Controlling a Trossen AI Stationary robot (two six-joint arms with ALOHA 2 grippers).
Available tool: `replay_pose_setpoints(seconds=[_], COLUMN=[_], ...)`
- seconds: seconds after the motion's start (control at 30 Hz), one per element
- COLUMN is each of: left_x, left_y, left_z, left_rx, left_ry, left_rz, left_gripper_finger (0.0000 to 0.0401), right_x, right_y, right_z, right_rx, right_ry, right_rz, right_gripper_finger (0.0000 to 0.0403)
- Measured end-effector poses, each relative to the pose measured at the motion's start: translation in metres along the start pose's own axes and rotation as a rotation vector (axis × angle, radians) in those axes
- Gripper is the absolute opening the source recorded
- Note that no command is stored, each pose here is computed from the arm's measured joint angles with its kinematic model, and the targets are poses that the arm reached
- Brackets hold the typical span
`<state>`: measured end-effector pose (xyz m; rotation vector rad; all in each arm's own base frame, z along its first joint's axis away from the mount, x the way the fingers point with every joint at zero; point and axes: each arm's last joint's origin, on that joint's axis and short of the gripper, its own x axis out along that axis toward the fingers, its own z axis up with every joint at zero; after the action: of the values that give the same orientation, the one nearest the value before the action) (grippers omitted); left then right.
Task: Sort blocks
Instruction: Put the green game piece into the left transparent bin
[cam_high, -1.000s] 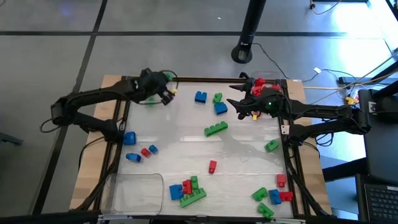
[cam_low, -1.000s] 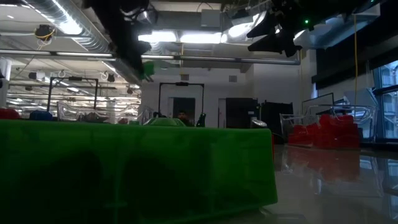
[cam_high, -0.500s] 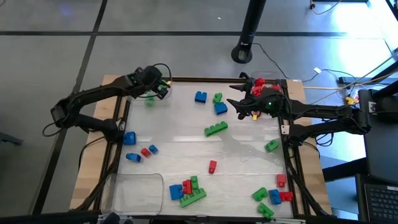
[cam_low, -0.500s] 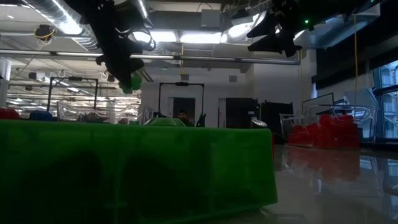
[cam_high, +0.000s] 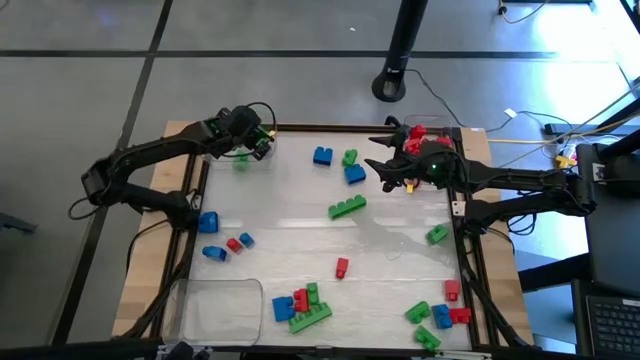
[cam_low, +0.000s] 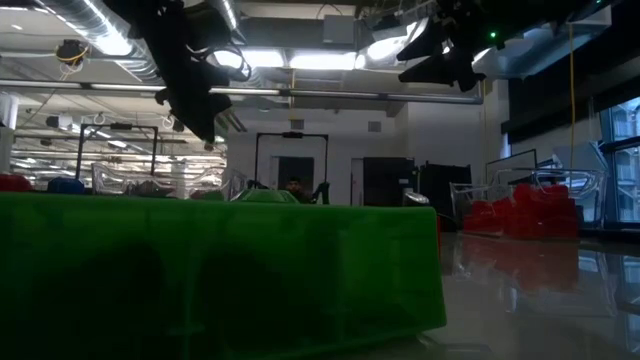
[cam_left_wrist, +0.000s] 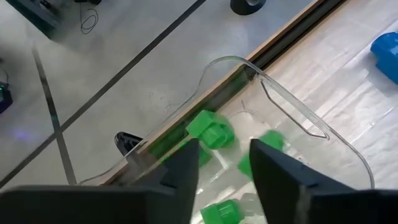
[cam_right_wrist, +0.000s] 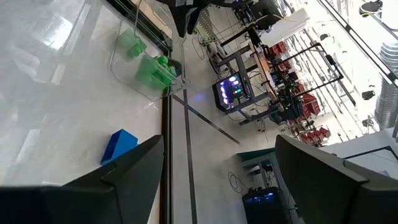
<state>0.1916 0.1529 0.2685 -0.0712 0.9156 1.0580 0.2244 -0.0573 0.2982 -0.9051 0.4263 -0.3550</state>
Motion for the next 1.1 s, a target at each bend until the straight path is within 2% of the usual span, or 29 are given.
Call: replay_pose_setpoints(seconds=[0.1, 0.2, 0.4, 0.53, 0.8, 1.1], left_x=[-0.005, -0.016, -0.043, -0.059, -0.063, -0.039], left_y=[-0.001, -0.005, -0.034, -0.066, -0.145, -0.211], left_z=[0.003, 0.011, 0.028, 0.033, 0.023, 0.015], left_rx=[-0.006, -0.047, -0.081, -0.028, 0.120, 0.117], left_ry=[-0.019, -0.072, -0.265, -0.369, -0.409, -0.484], left_rz=[-0.020, -0.108, -0.444, -0.599, -0.756, -0.835], left_gripper_finger=[0.0165, 0.0182, 0.0187, 0.0185, 0.0184, 0.0184], right_x=[0.000, 0.000, 0.000, 0.000, 0.000, 0.000], right_y=[0.000, 0.000, 0.000, 0.000, 0.000, 0.001], right_z=[0.000, 0.000, 0.000, 0.000, 0.000, -0.001], right_rx=[0.000, 0.000, 0.000, 0.000, 0.000, -0.007], right_ry=[0.000, 0.000, 0.000, 0.000, 0.000, 0.012], right_rz=[0.000, 0.000, 0.000, 0.000, 0.000, 0.015], right_gripper_finger=[0.0309, 0.0309, 0.0309, 0.0309, 0.0309, 0.0309])
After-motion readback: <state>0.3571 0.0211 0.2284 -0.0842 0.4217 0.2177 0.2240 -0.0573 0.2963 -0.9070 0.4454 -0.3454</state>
